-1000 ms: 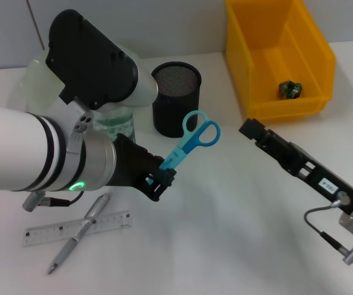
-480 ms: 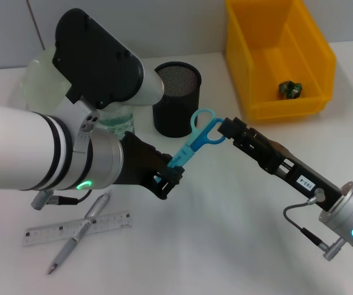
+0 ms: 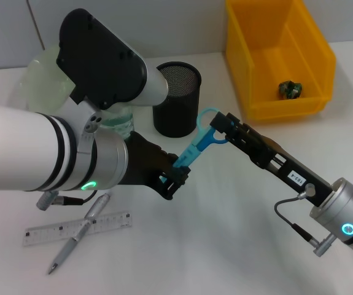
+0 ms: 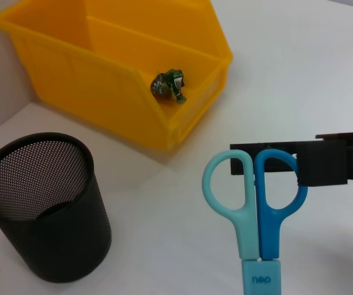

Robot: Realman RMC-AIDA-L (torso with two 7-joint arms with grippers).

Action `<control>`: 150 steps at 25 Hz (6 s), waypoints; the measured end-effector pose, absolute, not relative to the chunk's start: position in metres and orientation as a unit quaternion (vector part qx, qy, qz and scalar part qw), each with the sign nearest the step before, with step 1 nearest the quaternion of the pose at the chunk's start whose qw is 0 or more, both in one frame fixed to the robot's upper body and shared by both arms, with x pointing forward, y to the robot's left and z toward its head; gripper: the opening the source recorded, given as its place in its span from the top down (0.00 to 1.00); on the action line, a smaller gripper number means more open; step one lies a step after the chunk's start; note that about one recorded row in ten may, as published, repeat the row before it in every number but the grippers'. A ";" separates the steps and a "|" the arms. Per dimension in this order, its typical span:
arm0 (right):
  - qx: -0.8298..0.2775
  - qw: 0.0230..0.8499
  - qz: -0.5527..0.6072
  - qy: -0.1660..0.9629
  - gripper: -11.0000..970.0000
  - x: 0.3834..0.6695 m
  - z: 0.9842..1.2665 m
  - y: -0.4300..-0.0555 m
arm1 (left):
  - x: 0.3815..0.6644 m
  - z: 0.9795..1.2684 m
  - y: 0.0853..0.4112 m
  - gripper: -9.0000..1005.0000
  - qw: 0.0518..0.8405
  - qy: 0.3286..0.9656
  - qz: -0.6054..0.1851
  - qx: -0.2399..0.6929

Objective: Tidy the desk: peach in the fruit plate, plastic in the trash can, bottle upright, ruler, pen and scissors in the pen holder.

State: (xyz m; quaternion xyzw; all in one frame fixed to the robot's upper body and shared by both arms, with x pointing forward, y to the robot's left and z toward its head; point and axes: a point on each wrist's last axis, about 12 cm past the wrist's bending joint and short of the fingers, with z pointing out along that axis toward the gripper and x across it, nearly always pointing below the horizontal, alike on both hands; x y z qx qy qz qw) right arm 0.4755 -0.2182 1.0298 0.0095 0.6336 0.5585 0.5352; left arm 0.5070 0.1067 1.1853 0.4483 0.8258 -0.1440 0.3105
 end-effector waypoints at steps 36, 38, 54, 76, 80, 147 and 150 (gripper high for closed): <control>0.009 0.528 0.554 0.644 0.86 0.478 1.028 -0.219 | 0.506 1.185 0.102 0.72 0.307 0.818 -0.162 0.459; 0.007 0.530 0.551 0.644 0.90 0.478 1.028 -0.220 | 0.506 1.184 0.101 0.65 0.307 0.816 -0.168 0.461; -0.092 0.697 0.390 0.595 0.90 0.507 1.057 -0.272 | 0.499 1.176 0.149 0.38 0.484 0.720 -0.215 0.448; -0.276 0.733 0.267 0.562 0.90 0.588 1.093 -0.203 | 0.495 1.073 0.222 0.39 0.531 0.631 -0.394 0.406; -0.290 0.725 0.247 0.574 0.91 0.595 1.091 -0.195 | 0.496 1.073 0.221 0.39 0.529 0.631 -0.395 0.407; -0.230 0.670 0.328 0.625 0.14 0.442 1.041 -0.317 | 0.483 1.129 0.201 0.39 0.365 0.767 -0.214 0.482; -0.233 0.665 0.330 0.628 0.14 0.443 1.040 -0.316 | 0.484 1.134 0.194 0.38 0.348 0.752 -0.215 0.517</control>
